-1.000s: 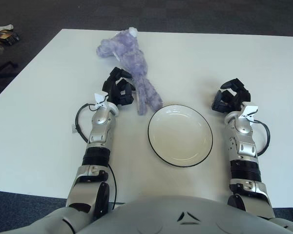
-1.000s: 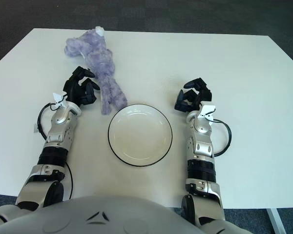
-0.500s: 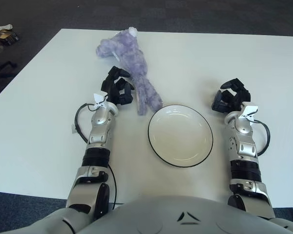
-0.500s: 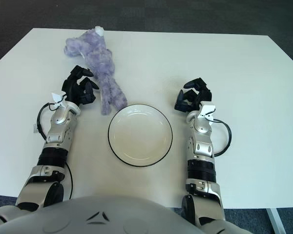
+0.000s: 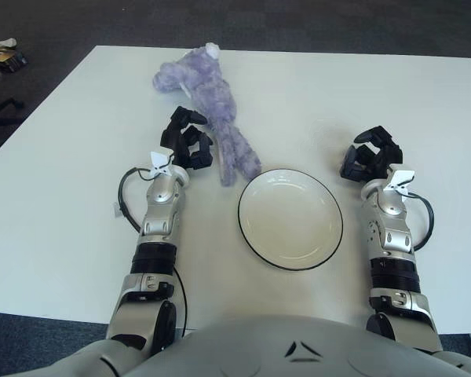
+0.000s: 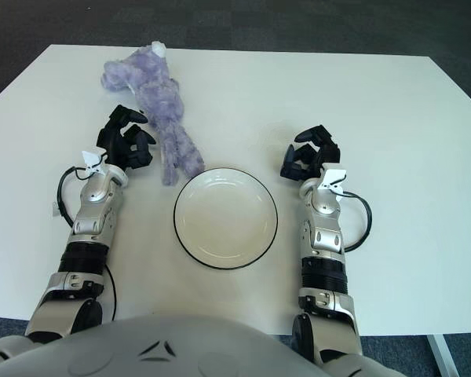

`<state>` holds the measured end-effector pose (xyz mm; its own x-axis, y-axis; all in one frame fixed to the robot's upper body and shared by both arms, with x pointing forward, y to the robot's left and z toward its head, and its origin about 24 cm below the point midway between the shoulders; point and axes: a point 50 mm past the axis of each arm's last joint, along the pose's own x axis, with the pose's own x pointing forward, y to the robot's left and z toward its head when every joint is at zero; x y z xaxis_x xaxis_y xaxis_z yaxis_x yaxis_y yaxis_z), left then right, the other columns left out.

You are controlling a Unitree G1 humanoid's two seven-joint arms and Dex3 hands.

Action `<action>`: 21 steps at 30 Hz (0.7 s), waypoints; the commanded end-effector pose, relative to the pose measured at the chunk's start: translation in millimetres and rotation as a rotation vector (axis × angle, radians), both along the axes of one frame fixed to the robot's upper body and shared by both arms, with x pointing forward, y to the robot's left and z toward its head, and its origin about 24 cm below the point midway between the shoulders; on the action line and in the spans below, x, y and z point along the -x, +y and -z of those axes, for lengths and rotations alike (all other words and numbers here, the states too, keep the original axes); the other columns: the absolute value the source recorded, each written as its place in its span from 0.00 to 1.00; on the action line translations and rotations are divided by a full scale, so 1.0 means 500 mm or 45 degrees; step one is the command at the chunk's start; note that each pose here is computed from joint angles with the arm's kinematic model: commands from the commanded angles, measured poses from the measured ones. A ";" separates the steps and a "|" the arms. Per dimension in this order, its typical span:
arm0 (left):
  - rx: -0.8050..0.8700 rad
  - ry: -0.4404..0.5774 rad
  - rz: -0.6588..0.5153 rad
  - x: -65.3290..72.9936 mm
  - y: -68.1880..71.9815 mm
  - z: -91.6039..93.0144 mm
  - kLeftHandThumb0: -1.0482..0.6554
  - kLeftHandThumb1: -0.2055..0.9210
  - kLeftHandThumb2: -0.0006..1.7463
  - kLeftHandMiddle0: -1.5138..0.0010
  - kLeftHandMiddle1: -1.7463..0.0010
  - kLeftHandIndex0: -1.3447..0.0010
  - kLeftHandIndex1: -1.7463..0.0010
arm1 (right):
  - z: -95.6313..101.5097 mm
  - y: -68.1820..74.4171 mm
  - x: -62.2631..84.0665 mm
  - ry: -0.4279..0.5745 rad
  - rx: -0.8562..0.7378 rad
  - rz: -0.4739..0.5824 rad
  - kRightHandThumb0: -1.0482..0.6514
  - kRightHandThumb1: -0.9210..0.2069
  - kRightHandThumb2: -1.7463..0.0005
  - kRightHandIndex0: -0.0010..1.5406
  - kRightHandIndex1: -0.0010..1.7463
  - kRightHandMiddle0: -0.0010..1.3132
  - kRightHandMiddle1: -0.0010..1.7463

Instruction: Put the doll into the plate.

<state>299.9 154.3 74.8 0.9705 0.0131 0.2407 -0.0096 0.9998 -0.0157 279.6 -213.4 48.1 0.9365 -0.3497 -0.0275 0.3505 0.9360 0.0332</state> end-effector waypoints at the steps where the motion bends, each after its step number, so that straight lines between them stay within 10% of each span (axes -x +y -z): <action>1: -0.070 -0.036 -0.038 0.008 0.009 0.004 0.61 0.49 0.74 0.59 0.01 0.76 0.00 | 0.070 -0.002 0.031 0.218 -0.047 0.020 0.61 0.80 0.06 0.54 1.00 0.49 0.96; 21: -0.525 -0.328 -0.129 -0.021 0.059 -0.028 0.61 0.75 0.49 0.73 0.12 0.78 0.00 | 0.073 -0.001 0.032 0.211 -0.062 0.008 0.61 0.80 0.07 0.54 1.00 0.51 0.93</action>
<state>306.6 177.0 86.6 0.8893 -0.0296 0.4563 -0.1361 0.9355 0.3259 279.8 -212.7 47.9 0.9400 -0.3404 -0.0255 0.3411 0.9393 0.0364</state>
